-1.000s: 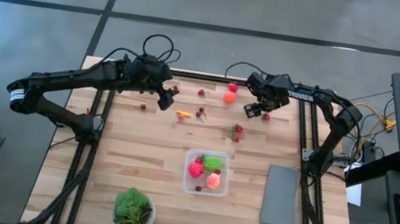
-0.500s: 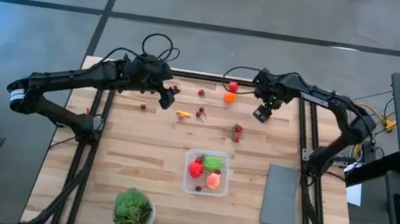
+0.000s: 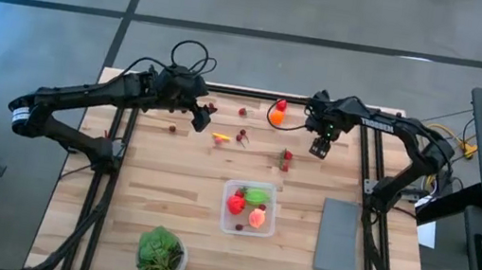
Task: Pick and placing Produce into tupperware
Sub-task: Put the red strawberry into the transparent bin
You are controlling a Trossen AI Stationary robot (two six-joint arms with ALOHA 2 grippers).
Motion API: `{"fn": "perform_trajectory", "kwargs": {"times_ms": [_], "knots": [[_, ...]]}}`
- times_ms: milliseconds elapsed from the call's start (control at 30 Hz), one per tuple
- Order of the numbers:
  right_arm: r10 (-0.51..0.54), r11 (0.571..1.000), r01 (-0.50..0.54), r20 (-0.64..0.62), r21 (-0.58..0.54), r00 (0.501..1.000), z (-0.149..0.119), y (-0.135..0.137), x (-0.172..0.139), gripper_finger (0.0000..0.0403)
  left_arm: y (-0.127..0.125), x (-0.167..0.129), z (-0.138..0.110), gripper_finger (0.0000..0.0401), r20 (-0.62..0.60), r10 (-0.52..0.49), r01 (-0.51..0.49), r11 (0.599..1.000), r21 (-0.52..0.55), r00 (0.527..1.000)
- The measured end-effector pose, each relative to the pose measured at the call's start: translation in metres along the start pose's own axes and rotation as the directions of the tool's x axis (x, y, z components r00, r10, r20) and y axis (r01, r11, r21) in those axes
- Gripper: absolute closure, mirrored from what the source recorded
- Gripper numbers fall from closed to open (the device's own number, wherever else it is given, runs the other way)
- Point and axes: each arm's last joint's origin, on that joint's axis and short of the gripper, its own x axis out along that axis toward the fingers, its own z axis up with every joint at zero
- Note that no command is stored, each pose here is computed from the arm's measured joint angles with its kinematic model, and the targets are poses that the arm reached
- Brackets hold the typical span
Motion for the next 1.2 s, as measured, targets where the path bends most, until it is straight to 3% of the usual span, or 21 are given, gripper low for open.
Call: {"fn": "perform_trajectory", "kwargs": {"times_ms": [433,933,1200], "knots": [[-0.009,0.981,0.004,-0.025,-0.195,1.000,0.005,-0.001,0.015,0.0181,0.000,0.000,-0.001,0.0128,-0.005,0.001,-0.001,1.000,0.002,1.000],[-0.002,0.982,-0.014,-0.085,-0.188,0.996,0.009,0.000,0.034,0.0183,0.000,0.001,-0.001,0.0128,-0.007,0.001,-0.001,1.000,0.004,1.000],[-0.006,0.987,-0.006,-0.072,-0.158,0.997,0.010,0.000,0.034,0.0226,0.000,0.002,-0.003,0.0128,-0.012,0.001,-0.001,1.000,0.006,1.000]]}}
